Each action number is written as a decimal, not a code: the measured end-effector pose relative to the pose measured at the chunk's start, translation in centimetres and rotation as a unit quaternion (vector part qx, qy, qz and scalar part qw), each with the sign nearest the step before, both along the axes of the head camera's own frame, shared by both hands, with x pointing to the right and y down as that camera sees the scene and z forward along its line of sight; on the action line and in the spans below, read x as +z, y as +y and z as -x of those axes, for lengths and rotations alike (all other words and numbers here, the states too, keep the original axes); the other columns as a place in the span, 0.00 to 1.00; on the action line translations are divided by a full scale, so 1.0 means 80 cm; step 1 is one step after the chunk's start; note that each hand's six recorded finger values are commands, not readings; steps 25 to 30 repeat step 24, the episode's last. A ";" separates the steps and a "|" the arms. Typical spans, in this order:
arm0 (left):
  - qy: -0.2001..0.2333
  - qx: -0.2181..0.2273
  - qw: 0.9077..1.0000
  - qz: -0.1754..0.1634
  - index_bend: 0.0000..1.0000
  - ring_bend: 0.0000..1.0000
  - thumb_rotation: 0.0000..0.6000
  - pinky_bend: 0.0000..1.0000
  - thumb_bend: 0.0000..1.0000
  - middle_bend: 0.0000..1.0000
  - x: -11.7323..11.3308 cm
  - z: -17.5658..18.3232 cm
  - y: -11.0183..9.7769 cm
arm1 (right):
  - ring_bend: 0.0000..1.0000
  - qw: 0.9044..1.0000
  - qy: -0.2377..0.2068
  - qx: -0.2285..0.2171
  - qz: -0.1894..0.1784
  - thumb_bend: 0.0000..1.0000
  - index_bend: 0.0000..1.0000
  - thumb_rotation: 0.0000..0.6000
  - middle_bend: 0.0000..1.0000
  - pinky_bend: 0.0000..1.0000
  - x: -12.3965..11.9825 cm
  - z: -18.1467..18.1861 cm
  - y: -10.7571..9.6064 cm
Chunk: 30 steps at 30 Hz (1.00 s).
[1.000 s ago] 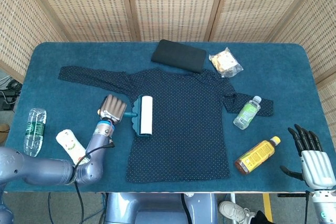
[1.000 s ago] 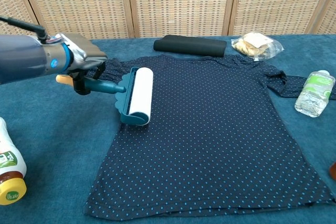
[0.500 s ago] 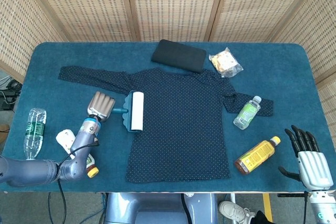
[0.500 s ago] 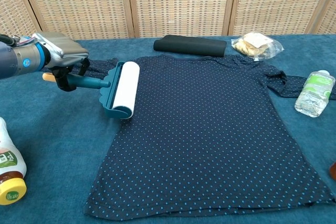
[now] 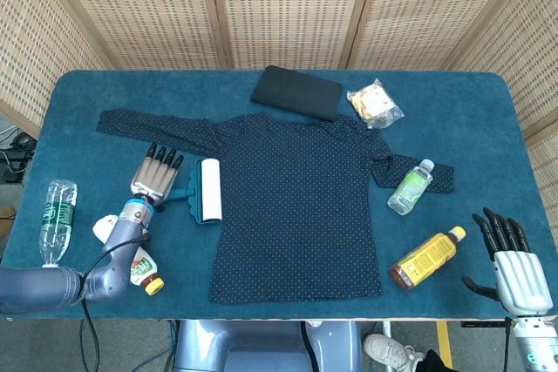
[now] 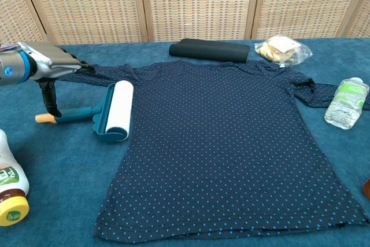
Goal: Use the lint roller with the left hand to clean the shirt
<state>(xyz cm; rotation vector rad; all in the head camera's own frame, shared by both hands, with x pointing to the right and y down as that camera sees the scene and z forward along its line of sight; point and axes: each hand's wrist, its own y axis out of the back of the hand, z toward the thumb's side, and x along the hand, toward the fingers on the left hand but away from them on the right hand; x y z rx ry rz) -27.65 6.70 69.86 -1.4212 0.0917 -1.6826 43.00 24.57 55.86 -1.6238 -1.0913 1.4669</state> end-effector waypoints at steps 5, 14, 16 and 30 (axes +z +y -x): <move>0.045 -0.034 0.998 -0.017 0.00 0.00 1.00 0.00 0.06 0.00 -0.007 0.007 0.003 | 0.00 1.000 0.002 0.001 -0.003 0.09 0.00 1.00 0.00 0.00 -0.002 -0.001 -0.001; 0.182 -0.088 0.975 -0.096 0.00 0.00 1.00 0.00 0.06 0.00 -0.040 0.040 0.038 | 0.00 1.000 0.011 0.001 0.000 0.09 0.00 1.00 0.00 0.00 0.001 -0.003 -0.002; 0.211 -0.100 0.965 -0.117 0.00 0.00 1.00 0.00 0.06 0.00 -0.052 0.052 0.050 | 0.00 1.000 0.013 -0.001 -0.002 0.09 0.00 1.00 0.00 0.00 0.001 -0.001 -0.002; 0.292 -0.166 0.925 -0.175 0.00 0.00 1.00 0.00 0.06 0.00 -0.097 0.116 0.123 | 0.00 1.000 0.016 -0.007 -0.009 0.09 0.00 1.00 0.00 0.00 -0.003 0.004 -0.002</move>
